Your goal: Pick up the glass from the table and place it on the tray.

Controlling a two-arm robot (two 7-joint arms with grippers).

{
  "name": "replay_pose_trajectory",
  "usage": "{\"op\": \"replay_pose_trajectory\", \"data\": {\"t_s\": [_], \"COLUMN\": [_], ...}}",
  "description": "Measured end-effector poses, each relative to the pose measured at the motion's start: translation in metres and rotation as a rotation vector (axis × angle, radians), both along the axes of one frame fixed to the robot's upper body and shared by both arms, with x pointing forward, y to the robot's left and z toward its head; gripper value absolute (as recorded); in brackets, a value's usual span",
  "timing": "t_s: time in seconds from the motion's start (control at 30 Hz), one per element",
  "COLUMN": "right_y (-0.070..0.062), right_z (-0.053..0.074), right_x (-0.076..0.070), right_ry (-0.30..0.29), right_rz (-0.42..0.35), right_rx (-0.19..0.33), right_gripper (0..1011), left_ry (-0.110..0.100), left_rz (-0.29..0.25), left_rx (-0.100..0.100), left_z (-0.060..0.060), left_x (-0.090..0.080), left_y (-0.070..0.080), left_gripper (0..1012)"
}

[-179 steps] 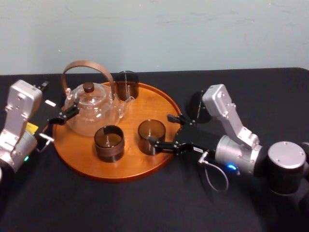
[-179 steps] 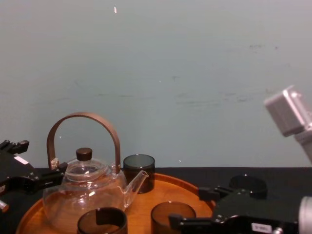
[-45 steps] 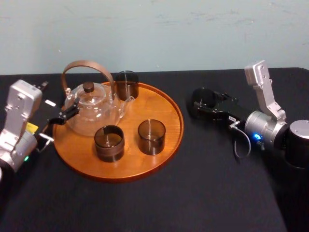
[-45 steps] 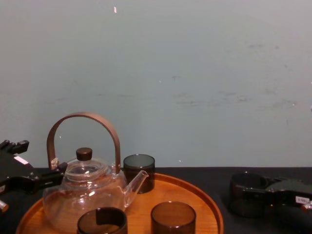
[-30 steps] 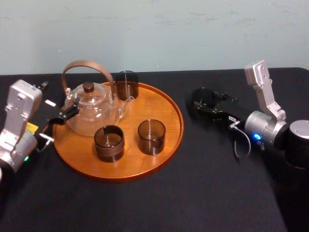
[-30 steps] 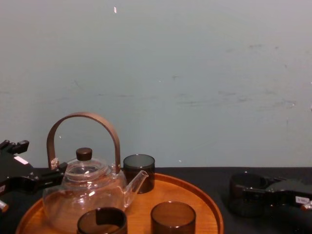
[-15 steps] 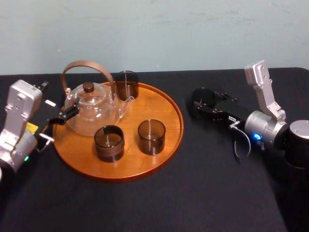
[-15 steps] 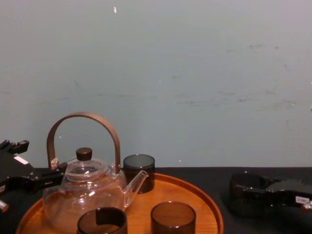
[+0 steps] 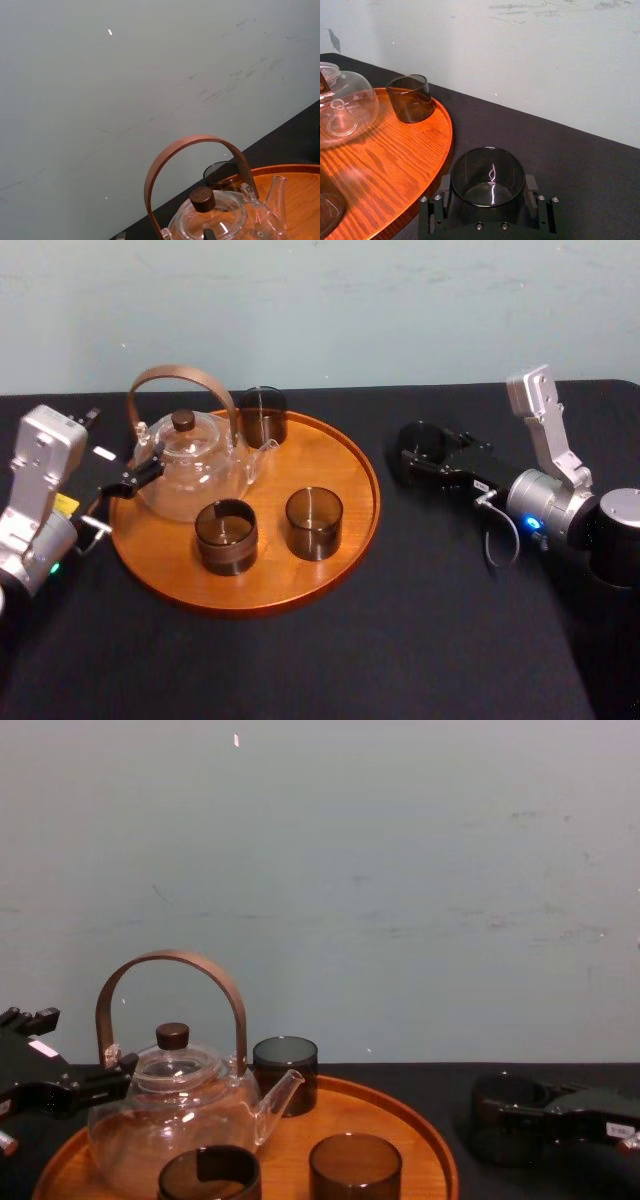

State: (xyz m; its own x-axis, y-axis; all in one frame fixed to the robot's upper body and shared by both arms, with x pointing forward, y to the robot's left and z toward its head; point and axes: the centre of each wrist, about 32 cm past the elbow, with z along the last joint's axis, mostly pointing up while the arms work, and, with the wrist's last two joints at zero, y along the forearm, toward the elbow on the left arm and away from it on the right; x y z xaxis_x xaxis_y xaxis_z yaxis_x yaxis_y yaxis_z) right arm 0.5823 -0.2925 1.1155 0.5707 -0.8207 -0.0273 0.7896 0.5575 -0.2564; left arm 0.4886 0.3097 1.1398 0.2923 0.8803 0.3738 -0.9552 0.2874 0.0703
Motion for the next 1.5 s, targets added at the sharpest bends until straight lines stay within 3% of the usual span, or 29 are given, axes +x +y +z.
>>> {"op": "replay_pose_trajectory", "data": {"t_s": [1.5], "right_y": [0.0], "right_z": [0.0], "right_x": [0.0], "right_ry": [0.0], "right_rz": [0.0], "right_rx": [0.0], "right_gripper": [889], "left_ry": [0.0], "left_rz": [0.0], "left_rx": [0.0], "left_z": [0.0], "left_x": [0.0], "left_y": [0.0], "left_gripper": [1001]}}
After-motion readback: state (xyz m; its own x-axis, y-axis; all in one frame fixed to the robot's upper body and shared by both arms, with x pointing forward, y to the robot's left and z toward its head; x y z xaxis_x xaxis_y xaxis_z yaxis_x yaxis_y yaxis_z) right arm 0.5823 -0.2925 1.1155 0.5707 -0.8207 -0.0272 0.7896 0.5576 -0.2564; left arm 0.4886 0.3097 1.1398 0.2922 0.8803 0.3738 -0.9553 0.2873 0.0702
